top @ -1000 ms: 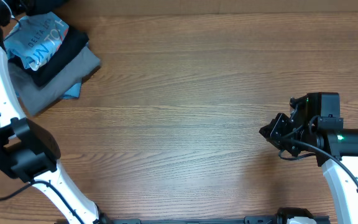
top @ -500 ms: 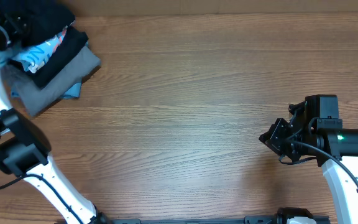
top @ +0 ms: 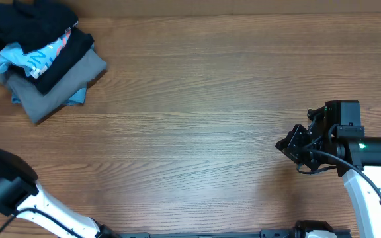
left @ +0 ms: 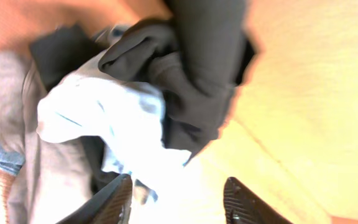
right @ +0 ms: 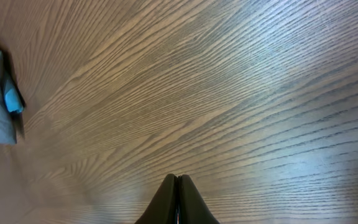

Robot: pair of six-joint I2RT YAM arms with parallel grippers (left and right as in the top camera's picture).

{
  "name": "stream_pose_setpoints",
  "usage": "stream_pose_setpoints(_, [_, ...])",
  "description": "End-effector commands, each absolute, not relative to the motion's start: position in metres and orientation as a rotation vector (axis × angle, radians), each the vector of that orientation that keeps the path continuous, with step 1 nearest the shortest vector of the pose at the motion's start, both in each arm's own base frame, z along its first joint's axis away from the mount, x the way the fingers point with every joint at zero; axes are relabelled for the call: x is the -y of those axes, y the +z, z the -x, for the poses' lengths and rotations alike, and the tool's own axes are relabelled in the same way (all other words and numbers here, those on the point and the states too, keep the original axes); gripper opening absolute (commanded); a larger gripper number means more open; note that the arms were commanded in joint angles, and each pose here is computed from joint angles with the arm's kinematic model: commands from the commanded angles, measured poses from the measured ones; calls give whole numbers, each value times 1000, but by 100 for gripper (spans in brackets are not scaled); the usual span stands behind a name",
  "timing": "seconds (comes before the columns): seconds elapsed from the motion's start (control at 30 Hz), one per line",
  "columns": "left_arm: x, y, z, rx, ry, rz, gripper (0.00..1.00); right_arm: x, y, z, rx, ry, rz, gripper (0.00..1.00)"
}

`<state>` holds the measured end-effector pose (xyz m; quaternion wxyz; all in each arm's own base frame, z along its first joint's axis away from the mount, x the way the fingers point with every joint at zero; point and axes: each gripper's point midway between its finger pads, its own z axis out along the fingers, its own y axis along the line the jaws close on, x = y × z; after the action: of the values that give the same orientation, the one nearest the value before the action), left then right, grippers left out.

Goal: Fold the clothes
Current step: 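Place the black bundle on top of the shirt stack and release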

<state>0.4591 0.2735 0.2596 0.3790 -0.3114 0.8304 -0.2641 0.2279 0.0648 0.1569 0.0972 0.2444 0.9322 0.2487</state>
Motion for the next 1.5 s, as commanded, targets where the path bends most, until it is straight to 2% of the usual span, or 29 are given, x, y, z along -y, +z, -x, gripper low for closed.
stream_pose_setpoints(0.0, [-248,331,-454,-2039,-614,599,15,-67,163,-231,-2741,748,-697,4])
stream_pose_setpoints(0.07, [-250,343,-463,-2008,-546,549,4,-67,163,-231,-2741,748,-697,4])
stream_pose_setpoints(0.2, [-246,349,-498,-1978,-365,397,4,-67,163,-231,-2741,748,-697,4])
stream_pose_setpoints(0.33, [-239,327,-544,-1976,-225,316,4,-67,162,-231,-2742,748,-697,4])
stream_pose_setpoints(0.37, [-238,318,-557,-1970,-210,305,8,-67,162,-230,-2746,748,-699,4])
stream_pose_setpoints(0.43, [-234,299,-578,-1966,-212,298,25,-67,161,-227,-2759,747,-708,4])
stream_pose_setpoints(0.5, [-232,265,-589,-2018,-236,360,29,-67,160,-223,-2777,746,-719,4])
stream_pose_setpoints(0.53, [-230,247,-589,-2059,-255,402,27,-68,159,-221,-2785,749,-724,4])
stream_pose_setpoints(0.63, [-224,179,-566,-2279,-291,547,8,-68,158,-215,-2807,745,-737,4])
stream_pose_setpoints(0.67, [-228,157,-552,-2358,-254,632,4,-68,158,-215,-2809,745,-734,4])
stream_pose_setpoints(0.77, [-246,104,-506,-2537,-65,932,4,-68,158,-216,-2806,745,-731,4])
stream_pose_setpoints(0.9, [-237,71,-479,-2683,-59,1000,4,-68,158,-218,-2797,744,-714,4])
stream_pose_setpoints(1.0, [-222,58,-476,-2742,-122,988,4,-68,159,-219,-2792,745,-703,4])
stream_pose_setpoints(1.1, [-215,70,-486,-2715,-181,923,4,-67,158,-217,-2805,736,-680,4])
stream_pose_setpoints(1.2, [-213,105,-493,-2650,-191,853,7,-67,158,-216,-2811,734,-683,4])
stream_pose_setpoints(1.33, [-212,180,-493,-2530,-140,741,25,-67,158,-219,-2797,735,-674,4])
stream_pose_setpoints(1.47, [-201,261,-477,-2405,-104,634,50,-70,165,-231,-2744,765,-593,4])
